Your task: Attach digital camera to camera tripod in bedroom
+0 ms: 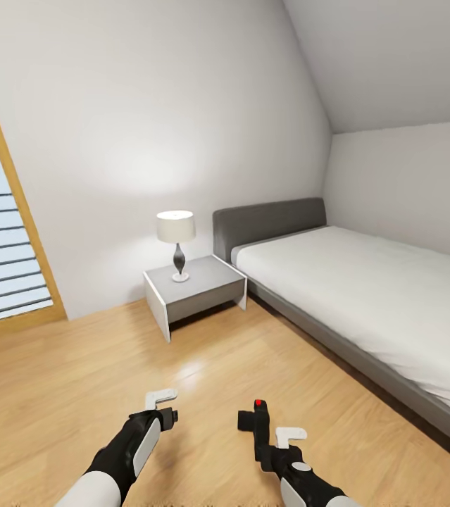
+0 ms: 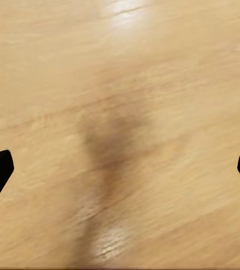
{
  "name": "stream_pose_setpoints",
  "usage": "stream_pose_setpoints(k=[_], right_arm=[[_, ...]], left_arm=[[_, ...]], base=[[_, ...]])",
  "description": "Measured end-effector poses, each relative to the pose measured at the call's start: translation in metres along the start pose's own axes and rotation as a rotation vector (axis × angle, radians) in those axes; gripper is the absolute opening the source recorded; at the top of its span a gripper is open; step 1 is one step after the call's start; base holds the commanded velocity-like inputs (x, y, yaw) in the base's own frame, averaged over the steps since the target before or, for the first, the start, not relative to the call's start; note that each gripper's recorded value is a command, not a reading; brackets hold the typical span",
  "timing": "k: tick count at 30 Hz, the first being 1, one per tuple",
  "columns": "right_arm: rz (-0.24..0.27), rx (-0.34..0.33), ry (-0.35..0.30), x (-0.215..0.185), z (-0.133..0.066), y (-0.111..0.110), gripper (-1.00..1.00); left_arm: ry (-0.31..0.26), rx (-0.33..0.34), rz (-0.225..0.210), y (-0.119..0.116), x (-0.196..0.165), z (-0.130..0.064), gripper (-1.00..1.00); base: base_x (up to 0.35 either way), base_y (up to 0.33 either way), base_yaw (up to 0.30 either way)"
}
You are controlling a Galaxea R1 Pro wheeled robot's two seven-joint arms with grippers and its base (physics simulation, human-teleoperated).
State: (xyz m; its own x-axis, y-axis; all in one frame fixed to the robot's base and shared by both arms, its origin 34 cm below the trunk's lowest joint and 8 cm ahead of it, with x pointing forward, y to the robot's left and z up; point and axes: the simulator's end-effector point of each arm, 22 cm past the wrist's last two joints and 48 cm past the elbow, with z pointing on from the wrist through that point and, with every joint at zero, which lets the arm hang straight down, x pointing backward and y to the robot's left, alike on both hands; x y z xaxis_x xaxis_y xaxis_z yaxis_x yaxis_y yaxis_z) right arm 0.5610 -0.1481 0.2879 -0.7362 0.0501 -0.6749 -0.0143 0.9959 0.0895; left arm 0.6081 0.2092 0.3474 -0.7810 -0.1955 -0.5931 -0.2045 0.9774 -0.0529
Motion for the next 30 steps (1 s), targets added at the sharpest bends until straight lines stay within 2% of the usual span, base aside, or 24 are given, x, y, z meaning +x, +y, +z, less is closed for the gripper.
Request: stream_pose_setpoints(k=[30], right_arm=[[0.009,0.003,0.113,0.06,0.024,-0.004,1.0]], left_arm=[[0.108,-0.025,0.008,0.008,0.055,0.04,1.0]], base=[[0.0,0.0,0.0]])
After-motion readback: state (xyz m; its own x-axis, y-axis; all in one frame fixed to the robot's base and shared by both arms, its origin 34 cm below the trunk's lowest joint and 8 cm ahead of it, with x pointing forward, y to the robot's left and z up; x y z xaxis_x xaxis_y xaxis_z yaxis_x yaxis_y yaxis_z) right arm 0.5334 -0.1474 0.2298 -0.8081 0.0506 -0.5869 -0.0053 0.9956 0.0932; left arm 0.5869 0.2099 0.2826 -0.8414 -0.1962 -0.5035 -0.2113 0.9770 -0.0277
